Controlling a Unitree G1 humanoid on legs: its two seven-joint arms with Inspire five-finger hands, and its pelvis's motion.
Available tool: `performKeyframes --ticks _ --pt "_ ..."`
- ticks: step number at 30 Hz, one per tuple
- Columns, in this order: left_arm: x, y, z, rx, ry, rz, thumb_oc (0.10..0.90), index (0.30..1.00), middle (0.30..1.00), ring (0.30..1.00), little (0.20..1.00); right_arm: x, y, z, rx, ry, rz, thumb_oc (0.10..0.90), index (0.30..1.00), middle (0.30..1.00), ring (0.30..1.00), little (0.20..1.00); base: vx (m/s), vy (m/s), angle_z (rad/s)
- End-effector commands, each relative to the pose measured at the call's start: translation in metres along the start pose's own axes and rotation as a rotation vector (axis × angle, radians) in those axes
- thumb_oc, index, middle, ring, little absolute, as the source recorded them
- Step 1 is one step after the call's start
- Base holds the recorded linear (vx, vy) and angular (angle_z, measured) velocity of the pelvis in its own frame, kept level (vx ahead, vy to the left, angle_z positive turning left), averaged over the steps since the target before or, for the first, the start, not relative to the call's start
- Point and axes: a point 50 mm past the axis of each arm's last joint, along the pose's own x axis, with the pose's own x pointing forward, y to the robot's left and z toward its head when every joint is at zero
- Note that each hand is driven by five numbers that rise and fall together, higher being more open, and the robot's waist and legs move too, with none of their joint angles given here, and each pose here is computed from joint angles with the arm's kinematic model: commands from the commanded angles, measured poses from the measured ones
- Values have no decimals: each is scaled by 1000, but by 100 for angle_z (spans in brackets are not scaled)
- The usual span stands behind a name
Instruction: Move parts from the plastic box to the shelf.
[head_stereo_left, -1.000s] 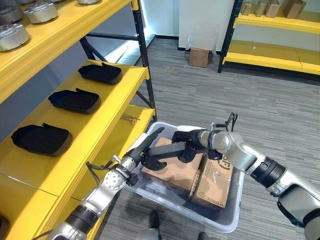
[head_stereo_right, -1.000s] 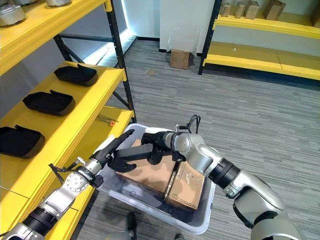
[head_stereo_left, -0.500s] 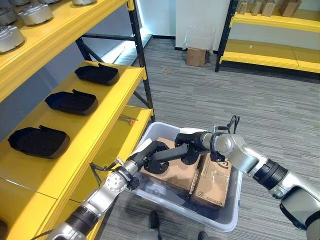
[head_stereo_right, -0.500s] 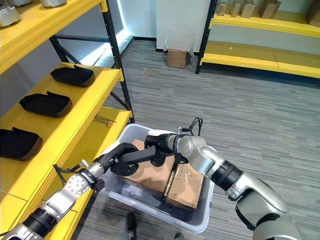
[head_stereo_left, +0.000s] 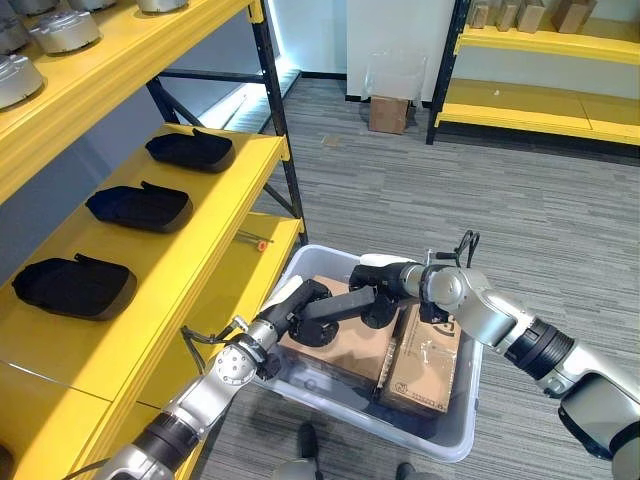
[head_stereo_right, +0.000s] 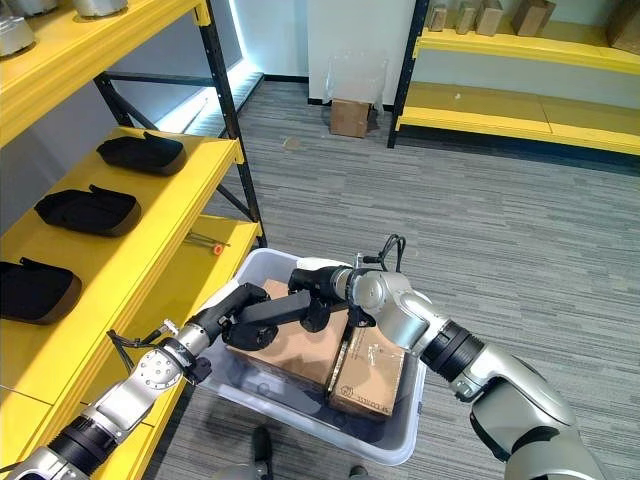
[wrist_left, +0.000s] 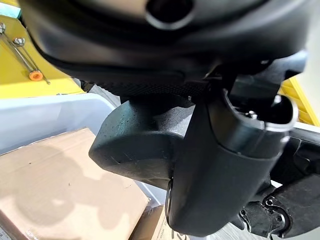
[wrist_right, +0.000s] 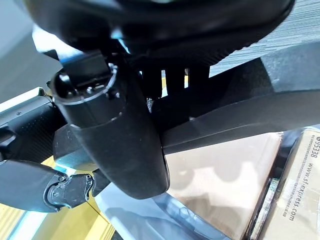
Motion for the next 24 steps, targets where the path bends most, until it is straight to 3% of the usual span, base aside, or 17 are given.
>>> performKeyframes --ticks 1,3,7,10,12,17,19,24 --pt "25 -15 67 -29 -306 -10 400 300 300 300 300 5 -28 79 347 -375 30 900 1000 1000 1000 1000 0 0 0" --pt "27 -13 65 -28 -294 -12 400 300 300 300 300 13 -8 75 216 -332 147 900 1000 1000 1000 1000 0 0 0" --pt "26 -16 61 -18 -279 -28 400 300 300 300 300 3 -12 52 -35 -198 201 900 1000 1000 1000 1000 -2 -19 2" --pt "23 -10 51 -5 -246 -27 400 300 300 300 300 -22 -26 20 3 -83 281 900 1000 1000 1000 1000 -9 -34 15" --pt "21 -4 46 5 -234 -22 400 300 300 300 300 -39 -31 2 174 -119 340 900 1000 1000 1000 1000 -12 -30 -1" --pt "16 -3 35 11 -211 -27 400 300 300 300 300 -70 -62 7 254 -271 157 900 1000 1000 1000 1000 16 -21 -10" --pt "8 -1 26 7 -195 -20 400 300 300 300 300 -100 -83 -4 200 -248 54 900 1000 1000 1000 1000 30 -28 -7" --pt "-11 4 11 2 -159 37 400 300 300 300 300 -151 -79 -22 130 -192 42 900 1000 1000 1000 1000 -13 -11 -5"
